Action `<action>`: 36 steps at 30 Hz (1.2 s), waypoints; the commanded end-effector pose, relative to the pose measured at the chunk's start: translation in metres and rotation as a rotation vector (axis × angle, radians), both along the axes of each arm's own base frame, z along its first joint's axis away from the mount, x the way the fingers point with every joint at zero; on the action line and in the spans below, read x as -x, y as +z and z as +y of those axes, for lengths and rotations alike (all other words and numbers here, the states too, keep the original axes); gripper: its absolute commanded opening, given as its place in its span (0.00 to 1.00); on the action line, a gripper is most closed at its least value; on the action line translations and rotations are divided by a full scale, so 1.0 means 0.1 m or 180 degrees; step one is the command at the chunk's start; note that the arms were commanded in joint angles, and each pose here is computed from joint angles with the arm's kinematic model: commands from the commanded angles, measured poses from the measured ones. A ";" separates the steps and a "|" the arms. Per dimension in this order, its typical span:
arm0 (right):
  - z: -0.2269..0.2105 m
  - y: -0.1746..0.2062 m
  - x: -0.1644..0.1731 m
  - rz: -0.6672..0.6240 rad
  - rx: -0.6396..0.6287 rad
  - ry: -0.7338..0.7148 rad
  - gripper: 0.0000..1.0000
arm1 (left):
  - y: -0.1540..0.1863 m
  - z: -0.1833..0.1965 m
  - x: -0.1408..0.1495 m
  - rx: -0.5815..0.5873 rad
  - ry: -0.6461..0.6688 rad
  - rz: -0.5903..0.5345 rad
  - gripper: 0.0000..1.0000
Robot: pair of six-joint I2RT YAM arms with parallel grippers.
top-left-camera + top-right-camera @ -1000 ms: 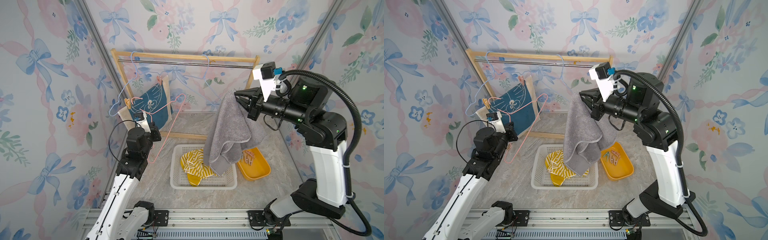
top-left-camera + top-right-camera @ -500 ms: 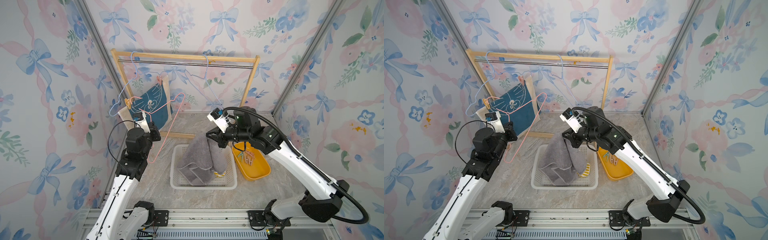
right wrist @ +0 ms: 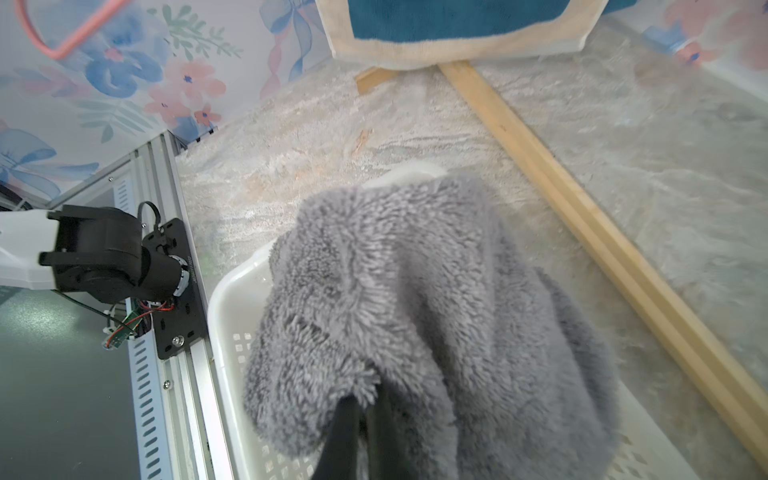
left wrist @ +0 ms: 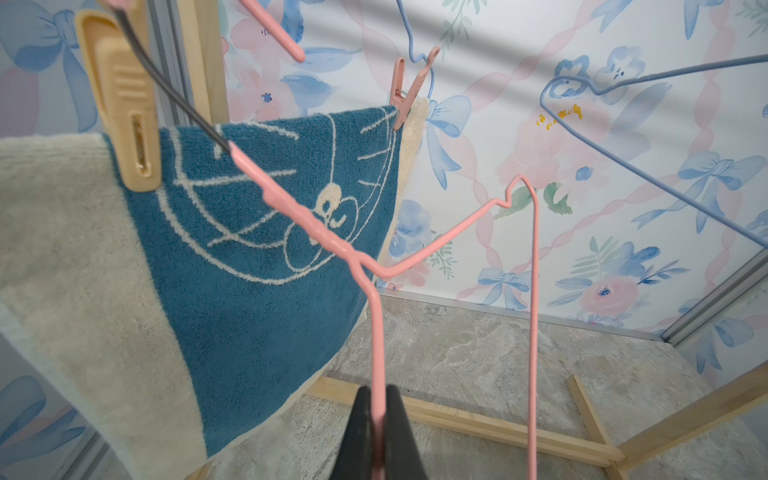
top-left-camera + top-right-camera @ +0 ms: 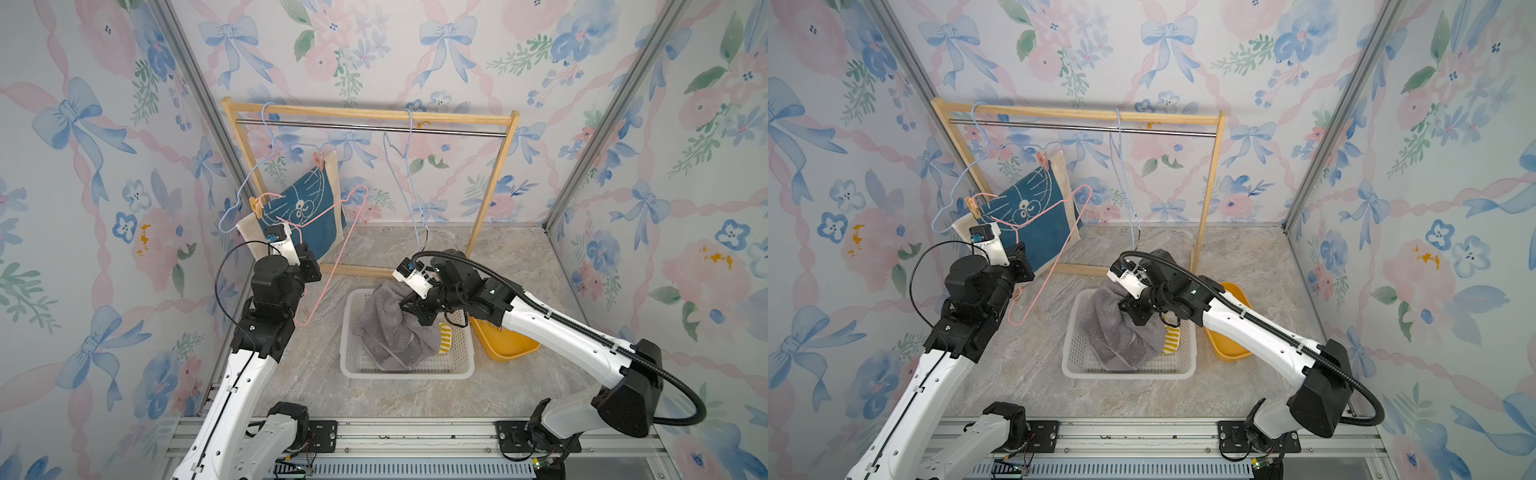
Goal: Remove the clothespins securing towels to the hanger
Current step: Place the towel in the basket.
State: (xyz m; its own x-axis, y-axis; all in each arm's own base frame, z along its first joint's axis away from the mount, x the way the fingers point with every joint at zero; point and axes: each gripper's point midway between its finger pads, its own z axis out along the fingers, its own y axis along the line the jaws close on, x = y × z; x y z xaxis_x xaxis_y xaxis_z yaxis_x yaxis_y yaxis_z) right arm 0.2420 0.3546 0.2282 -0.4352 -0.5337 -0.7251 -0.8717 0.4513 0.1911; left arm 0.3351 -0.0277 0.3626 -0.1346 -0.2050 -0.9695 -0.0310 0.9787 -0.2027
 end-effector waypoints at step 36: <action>-0.16 -0.17 0.26 -0.0274 0.0026 0.0046 0.98 | 0.51 -0.42 -0.26 -0.0676 -0.0132 -0.0220 0.00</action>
